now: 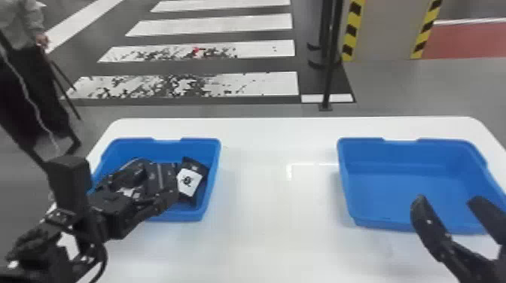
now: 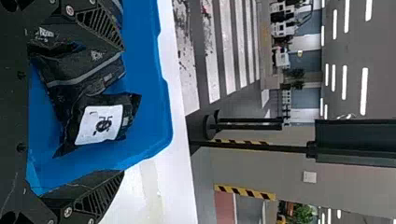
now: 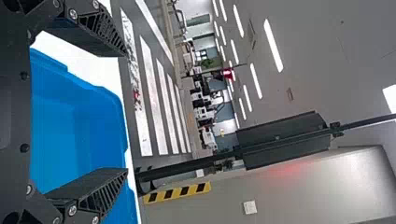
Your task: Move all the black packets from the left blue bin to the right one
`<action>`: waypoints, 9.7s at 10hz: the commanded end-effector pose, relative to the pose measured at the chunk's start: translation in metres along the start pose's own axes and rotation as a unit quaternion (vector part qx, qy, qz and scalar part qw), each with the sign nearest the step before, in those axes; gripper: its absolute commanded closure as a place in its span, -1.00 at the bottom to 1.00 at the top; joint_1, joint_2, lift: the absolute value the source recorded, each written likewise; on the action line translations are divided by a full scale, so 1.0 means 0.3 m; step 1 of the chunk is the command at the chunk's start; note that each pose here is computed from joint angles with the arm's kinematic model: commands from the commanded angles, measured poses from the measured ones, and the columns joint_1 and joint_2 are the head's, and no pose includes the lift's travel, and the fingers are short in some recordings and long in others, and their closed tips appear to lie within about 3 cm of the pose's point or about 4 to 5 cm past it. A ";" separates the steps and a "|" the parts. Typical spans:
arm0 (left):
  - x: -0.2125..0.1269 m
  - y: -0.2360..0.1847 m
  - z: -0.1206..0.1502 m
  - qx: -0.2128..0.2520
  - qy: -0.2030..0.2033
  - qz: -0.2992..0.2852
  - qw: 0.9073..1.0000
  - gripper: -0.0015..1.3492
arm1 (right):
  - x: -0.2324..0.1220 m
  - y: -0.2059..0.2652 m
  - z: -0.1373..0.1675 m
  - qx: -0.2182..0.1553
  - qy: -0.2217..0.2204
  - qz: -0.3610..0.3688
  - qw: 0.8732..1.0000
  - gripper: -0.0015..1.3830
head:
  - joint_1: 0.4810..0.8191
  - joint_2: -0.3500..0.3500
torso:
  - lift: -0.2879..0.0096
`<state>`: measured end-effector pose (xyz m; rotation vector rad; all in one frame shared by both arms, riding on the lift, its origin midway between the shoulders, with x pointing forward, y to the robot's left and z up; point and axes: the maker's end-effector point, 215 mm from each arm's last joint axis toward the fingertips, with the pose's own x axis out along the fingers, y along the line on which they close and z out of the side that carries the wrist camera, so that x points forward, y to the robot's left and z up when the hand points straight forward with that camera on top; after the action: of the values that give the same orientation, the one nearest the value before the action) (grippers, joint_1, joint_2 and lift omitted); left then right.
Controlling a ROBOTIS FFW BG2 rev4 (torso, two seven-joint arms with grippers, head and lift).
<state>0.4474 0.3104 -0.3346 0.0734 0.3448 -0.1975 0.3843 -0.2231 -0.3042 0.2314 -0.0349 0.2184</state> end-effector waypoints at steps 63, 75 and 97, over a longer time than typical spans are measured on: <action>-0.025 -0.640 0.184 -0.237 -0.079 -0.330 0.910 -0.74 | 0.288 -0.319 -0.181 0.072 0.058 0.051 0.994 0.61 | 0.27 -0.57 | -0.31; 0.063 -0.048 0.001 -0.153 0.014 -0.094 0.984 -0.74 | -0.002 -0.021 -0.052 -0.012 0.054 0.030 0.998 -0.80 | 0.27 0.10 | -0.31; 0.238 0.045 -0.027 -0.130 0.132 -0.050 0.981 0.78 | -0.019 -0.007 -0.117 0.050 0.069 0.037 0.996 -0.80 | 0.27 0.34 | -0.31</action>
<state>0.5175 0.3141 -0.3779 -0.1897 0.6638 -0.2330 0.3795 -0.2190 -0.3388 0.3116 0.1039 0.3103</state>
